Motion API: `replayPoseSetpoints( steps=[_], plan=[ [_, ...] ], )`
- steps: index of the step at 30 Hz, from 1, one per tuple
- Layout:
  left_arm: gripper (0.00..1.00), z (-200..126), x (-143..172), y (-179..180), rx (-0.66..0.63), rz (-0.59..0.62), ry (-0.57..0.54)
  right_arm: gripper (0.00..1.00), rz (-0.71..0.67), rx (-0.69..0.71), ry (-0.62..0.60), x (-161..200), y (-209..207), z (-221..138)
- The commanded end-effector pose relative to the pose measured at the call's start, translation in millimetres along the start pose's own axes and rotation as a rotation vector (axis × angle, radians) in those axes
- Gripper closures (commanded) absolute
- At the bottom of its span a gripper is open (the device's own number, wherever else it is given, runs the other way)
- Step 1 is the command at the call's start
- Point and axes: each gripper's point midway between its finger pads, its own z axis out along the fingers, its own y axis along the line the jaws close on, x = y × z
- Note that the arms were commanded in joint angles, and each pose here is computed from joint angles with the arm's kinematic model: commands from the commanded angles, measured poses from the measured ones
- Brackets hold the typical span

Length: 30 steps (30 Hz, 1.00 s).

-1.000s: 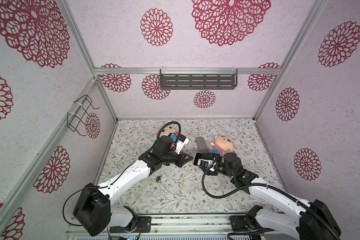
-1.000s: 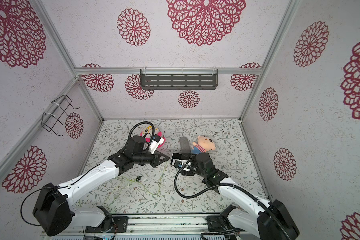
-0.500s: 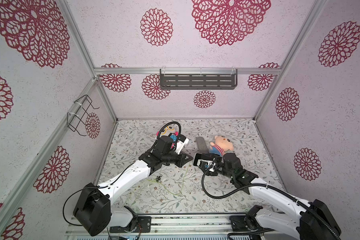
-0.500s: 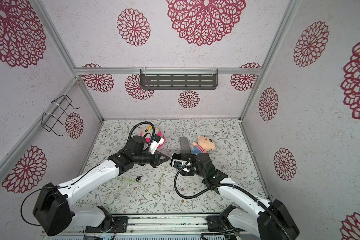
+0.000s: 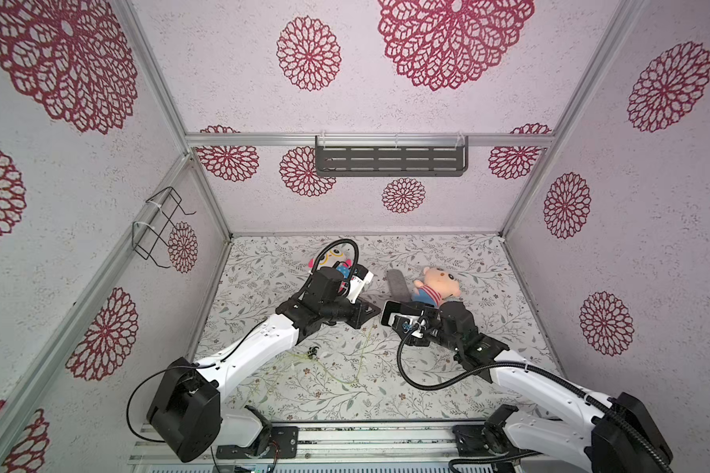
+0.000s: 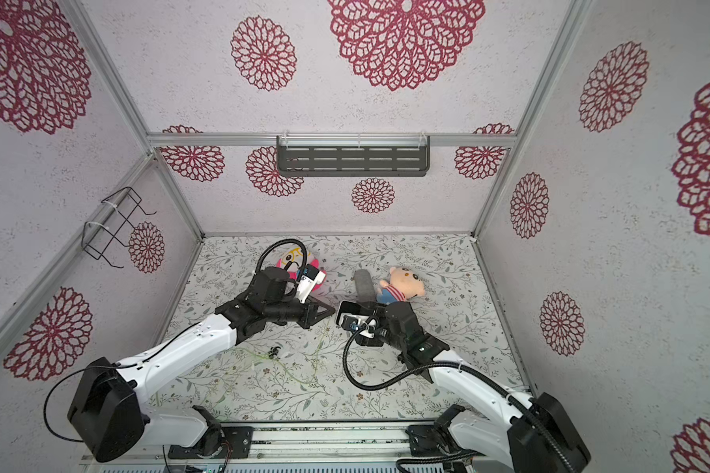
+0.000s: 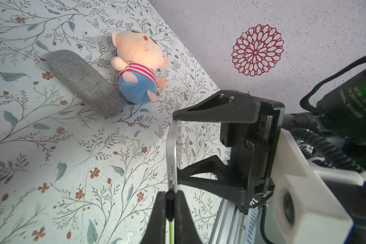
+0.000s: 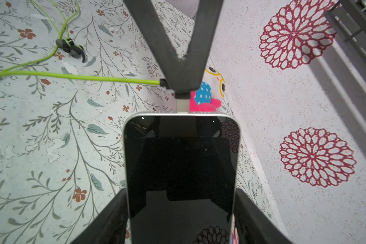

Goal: Plug wired earphones into phones
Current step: Insert the wired earphone into the phone.

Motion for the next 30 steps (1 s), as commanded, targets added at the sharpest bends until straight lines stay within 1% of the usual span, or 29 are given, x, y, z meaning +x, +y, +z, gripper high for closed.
replayPoseSetpoints(
  steps=[1, 9, 13, 21, 25, 30],
  plan=[
    [1.0, 3.1, -0.7, -1.9, 0.0, 0.016, 0.009, 0.36, -0.014, 0.095, -0.176, -56.1, -34.6, -10.8],
    [1.0, 5.7, 0.7, -8.7, 0.047, 0.004, 0.015, 0.36, -0.008, 0.099, -0.194, -57.6, -31.9, -10.6],
    [1.0, 8.5, 4.1, -2.5, 0.022, 0.007, 0.024, 0.36, 0.008, 0.113, -0.227, -64.0, -35.0, -15.2],
    [1.0, 17.3, 11.5, 2.4, 0.014, 0.0, 0.068, 0.37, 0.005, 0.093, -0.234, -68.7, -35.0, -16.5],
    [1.0, 20.7, 13.5, 1.1, 0.03, -0.003, 0.076, 0.37, 0.003, 0.085, -0.251, -73.2, -35.3, -15.9],
    [1.0, 22.7, 12.1, -1.6, 0.05, 0.001, 0.072, 0.37, -0.002, 0.083, -0.243, -71.0, -34.7, -11.6]
  ],
)
